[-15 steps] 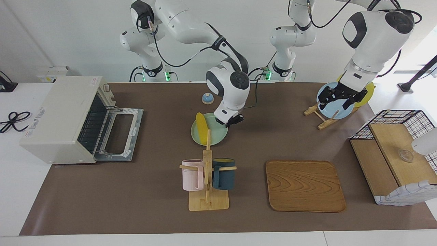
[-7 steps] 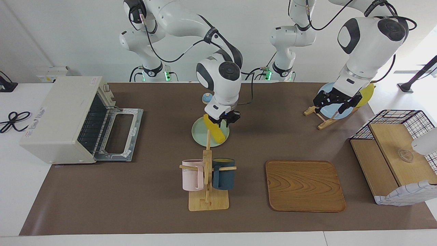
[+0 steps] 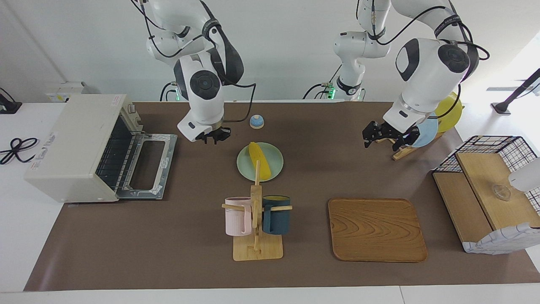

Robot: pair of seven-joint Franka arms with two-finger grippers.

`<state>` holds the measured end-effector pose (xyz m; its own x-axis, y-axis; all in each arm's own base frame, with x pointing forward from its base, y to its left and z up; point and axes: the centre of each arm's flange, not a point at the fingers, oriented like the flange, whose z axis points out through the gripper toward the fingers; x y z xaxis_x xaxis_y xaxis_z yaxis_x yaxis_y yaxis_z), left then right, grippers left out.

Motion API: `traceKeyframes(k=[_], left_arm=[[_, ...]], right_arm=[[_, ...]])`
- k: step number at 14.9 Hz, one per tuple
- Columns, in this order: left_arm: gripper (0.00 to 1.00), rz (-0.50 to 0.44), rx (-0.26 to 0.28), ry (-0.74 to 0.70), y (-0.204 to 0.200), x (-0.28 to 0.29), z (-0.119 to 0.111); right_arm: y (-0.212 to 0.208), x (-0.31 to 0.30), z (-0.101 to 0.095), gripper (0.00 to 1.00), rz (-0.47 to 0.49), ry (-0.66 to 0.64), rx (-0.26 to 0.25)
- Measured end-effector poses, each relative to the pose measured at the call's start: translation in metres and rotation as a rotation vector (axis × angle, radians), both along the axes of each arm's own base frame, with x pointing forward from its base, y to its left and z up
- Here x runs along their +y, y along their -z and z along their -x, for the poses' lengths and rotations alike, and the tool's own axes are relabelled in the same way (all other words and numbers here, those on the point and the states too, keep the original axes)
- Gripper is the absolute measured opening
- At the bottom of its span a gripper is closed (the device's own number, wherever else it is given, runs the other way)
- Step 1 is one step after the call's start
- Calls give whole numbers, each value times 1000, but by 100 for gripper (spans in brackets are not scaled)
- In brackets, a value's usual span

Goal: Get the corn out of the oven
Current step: 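Set the plate on the table while the left gripper reaches forward, then grasp the yellow corn with the left gripper while the right gripper withdraws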

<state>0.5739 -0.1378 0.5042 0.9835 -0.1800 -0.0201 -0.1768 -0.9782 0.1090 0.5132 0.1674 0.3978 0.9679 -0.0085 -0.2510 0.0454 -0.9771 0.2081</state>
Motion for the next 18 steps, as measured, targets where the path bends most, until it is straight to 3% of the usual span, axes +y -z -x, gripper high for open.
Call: traceKeyframes(k=[3, 6, 10, 14, 18], left_arm=[[100, 8, -3, -22, 18, -43, 0], [100, 17, -4, -60, 35, -95, 7], [100, 31, -12, -142, 54, -162, 26], [100, 50, -24, -234, 89, -222, 46], [100, 40, 2, -271, 127, -277, 75]], right_arm=[[45, -54, 21, 29, 4, 16, -6], [77, -106, 36, 1, -43, 0, -26], [84, -131, 45, 1, -77, -19, -72], [86, -131, 47, 1, -79, -23, -85], [94, -131, 51, 1, -86, -28, -102]])
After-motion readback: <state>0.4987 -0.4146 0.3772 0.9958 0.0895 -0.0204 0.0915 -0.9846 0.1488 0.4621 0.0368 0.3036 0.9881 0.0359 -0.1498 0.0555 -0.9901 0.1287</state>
